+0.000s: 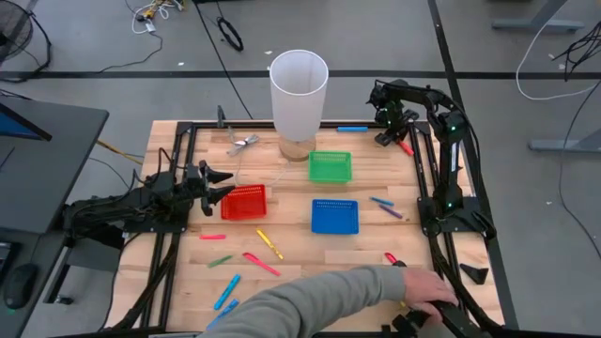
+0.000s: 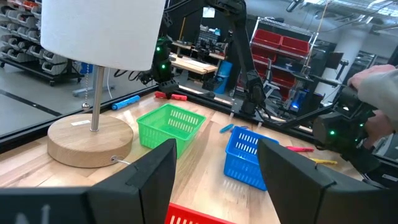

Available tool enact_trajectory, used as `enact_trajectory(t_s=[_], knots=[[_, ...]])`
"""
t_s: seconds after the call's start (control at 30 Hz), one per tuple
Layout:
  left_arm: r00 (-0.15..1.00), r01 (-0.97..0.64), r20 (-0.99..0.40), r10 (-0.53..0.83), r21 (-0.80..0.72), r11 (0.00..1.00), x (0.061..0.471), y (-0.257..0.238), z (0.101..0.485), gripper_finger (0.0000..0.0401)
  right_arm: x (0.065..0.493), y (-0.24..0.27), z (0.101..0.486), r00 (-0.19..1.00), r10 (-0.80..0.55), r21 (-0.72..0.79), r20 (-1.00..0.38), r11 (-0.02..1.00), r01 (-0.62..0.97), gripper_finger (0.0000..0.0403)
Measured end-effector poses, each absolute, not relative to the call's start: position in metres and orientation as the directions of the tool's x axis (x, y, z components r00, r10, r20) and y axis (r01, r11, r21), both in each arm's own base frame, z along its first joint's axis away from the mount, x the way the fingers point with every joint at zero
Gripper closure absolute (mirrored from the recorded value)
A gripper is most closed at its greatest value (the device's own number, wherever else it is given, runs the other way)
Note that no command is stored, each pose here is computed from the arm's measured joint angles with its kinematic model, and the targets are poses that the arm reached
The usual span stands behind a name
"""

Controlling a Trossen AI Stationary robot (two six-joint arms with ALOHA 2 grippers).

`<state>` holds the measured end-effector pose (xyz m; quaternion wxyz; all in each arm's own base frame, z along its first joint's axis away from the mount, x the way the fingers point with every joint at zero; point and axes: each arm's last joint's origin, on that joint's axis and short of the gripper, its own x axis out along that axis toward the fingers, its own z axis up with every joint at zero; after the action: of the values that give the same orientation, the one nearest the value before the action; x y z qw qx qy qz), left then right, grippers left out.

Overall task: Pick & Place Markers
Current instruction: Put the pink highlighter into the blue bin

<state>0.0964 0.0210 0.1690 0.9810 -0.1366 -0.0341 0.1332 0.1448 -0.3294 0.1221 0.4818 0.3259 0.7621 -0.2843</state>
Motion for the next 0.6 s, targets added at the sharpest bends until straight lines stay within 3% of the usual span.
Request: enact_trajectory(t_s=[0.17,0.43,0.6], knots=[[0.962,-0.252,0.03,0.271,-0.277,0.927,0.096,0.021,0.169,0.0169,0.145,-0.329,0.122,-0.307,0.235,-0.108,-0.922,0.606,0.788,0.0358],[0.962,-0.252,0.031,0.271,-0.277,0.927,0.096,0.021,0.169,0.0169,0.144,-0.329,0.125,-0.305,0.244,-0.115,-0.921,0.577,0.808,0.0358],[0.962,-0.252,0.03,0.271,-0.277,0.927,0.096,0.021,0.169,0.0169,0.144,-0.328,0.151,-0.279,0.207,-0.127,-0.938,0.542,0.831,0.0358]])
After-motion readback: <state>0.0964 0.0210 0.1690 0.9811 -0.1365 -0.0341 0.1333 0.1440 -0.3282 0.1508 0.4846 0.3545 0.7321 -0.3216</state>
